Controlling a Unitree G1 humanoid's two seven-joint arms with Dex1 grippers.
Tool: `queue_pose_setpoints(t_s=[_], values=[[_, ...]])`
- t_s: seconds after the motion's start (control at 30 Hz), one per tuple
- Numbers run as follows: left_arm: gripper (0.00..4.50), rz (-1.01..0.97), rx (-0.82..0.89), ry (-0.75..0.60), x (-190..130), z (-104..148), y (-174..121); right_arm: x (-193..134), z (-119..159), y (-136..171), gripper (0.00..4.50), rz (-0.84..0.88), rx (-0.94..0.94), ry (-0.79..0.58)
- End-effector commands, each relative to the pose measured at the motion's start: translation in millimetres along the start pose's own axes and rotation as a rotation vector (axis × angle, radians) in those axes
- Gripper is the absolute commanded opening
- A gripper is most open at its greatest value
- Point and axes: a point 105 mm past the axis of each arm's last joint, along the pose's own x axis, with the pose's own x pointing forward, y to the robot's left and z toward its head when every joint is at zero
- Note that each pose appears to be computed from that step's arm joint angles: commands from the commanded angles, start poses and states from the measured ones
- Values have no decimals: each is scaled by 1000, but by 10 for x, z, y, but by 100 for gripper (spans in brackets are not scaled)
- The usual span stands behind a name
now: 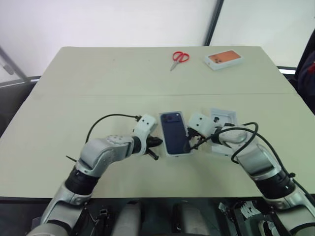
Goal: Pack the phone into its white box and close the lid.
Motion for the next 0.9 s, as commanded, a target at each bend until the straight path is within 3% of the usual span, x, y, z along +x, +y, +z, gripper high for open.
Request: queue_pose_setpoints(t_s=[0.03, 0.4, 0.9], values=[[3, -57, 14, -32, 120, 130, -126, -80, 45, -4, 0, 3, -25, -26], [3, -146, 29, -27, 336, 242, -322, -225, -147, -140, 0, -45, 1, 29], [3, -151, 17, -29, 356, 260, -304, -297, -158, -196, 0, -55, -5, 38]])
